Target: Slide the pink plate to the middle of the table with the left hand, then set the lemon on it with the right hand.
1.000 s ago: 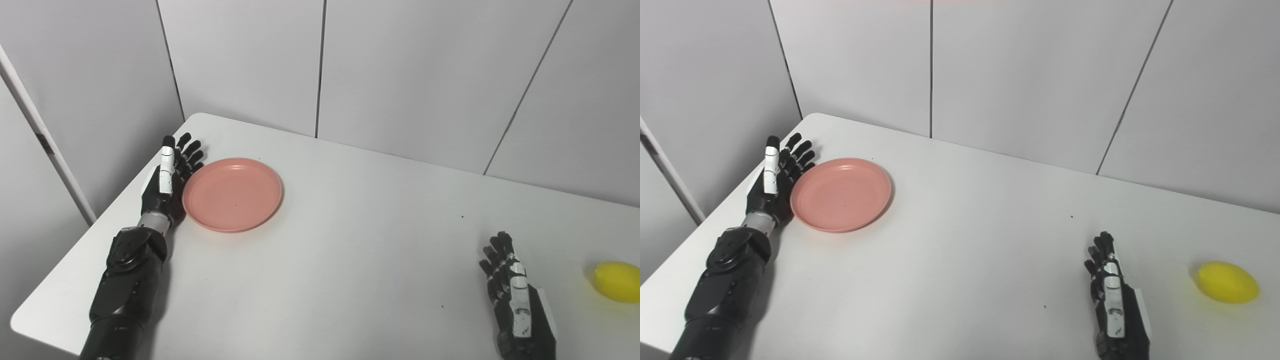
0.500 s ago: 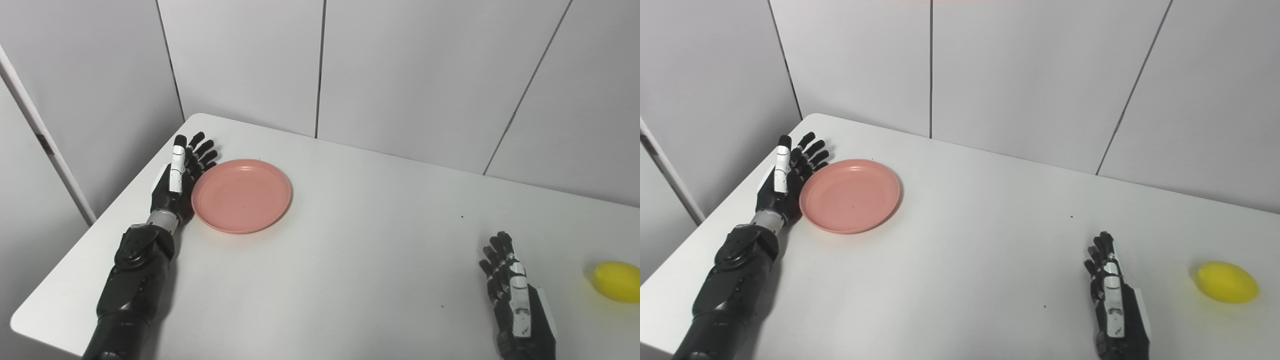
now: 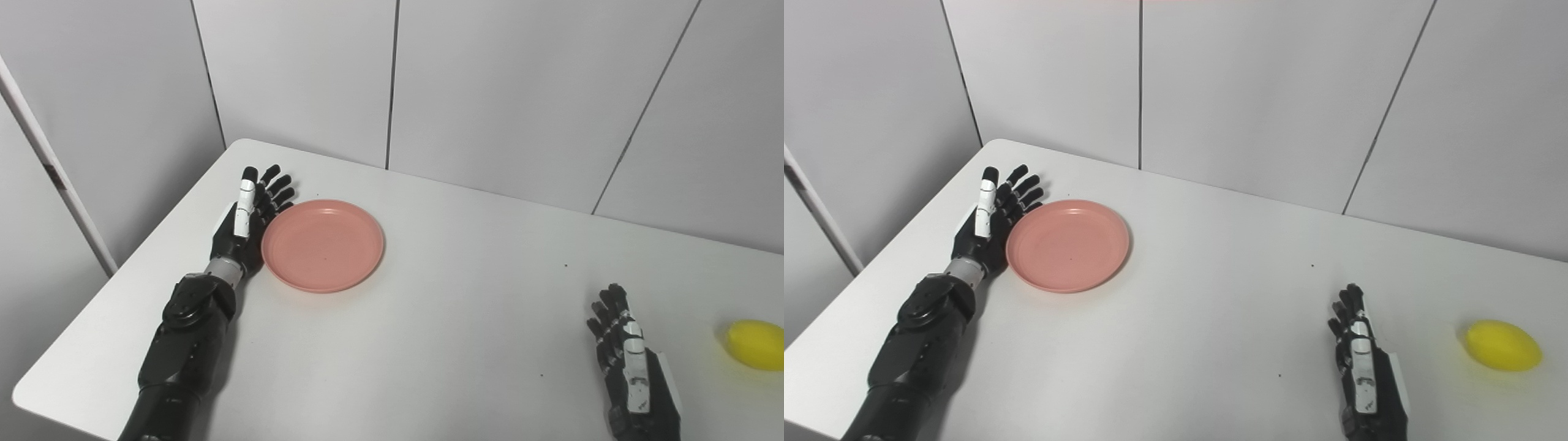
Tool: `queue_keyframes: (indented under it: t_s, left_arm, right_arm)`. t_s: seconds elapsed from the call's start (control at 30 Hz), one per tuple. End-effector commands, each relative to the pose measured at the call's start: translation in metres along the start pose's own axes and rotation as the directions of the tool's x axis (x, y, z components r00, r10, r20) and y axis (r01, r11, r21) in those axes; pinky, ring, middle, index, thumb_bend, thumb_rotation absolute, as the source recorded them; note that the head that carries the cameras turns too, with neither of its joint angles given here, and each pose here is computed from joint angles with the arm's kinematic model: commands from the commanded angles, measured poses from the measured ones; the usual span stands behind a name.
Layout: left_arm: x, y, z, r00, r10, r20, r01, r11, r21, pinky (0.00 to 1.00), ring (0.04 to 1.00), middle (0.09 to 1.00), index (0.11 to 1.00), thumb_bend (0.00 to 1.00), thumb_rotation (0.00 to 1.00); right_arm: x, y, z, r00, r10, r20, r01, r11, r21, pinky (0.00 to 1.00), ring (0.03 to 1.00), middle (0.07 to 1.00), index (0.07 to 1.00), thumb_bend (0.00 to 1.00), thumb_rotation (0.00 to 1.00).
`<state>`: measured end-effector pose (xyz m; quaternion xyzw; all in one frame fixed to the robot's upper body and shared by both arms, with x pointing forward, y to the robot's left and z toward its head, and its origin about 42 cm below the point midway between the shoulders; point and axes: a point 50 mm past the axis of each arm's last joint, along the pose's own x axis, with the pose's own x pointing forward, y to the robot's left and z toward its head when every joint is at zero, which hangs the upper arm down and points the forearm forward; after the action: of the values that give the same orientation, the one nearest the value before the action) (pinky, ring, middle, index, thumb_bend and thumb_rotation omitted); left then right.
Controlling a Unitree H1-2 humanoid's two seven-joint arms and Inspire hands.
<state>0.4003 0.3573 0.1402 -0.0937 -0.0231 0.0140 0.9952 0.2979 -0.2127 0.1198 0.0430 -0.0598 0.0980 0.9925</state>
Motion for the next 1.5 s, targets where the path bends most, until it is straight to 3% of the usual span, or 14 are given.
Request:
queue_keyframes:
  t_s: [0.0, 0.93, 1.47]
  left_arm:
    - [0.004, -0.011, 0.009, 1.0, -0.025, 0.008, 0.025, 1.0, 0.015, 0.95, 0.936, 0.943, 0.94, 0.73, 0.99]
    - [-0.003, -0.073, -0.004, 0.984, -0.171, -0.041, 0.171, 0.985, -0.004, 0.99, 0.967, 0.974, 0.972, 0.7, 1.0]
    - [-0.012, -0.111, -0.03, 0.976, -0.207, -0.072, 0.206, 0.978, -0.024, 1.0, 0.972, 0.978, 0.982, 0.69, 1.0]
  right_arm:
    - [-0.007, -0.001, -0.006, 1.0, -0.001, 0.0, 0.001, 1.0, 0.005, 1.0, 1.0, 1.0, 1.0, 0.66, 1.0]
    - [-0.005, 0.004, -0.008, 1.0, -0.003, -0.008, 0.003, 1.0, 0.003, 1.0, 1.0, 1.0, 1.0, 0.68, 1.0]
    - [-0.005, 0.007, -0.007, 1.0, -0.009, -0.008, 0.009, 1.0, 0.009, 1.0, 1.0, 1.0, 1.0, 0.69, 1.0]
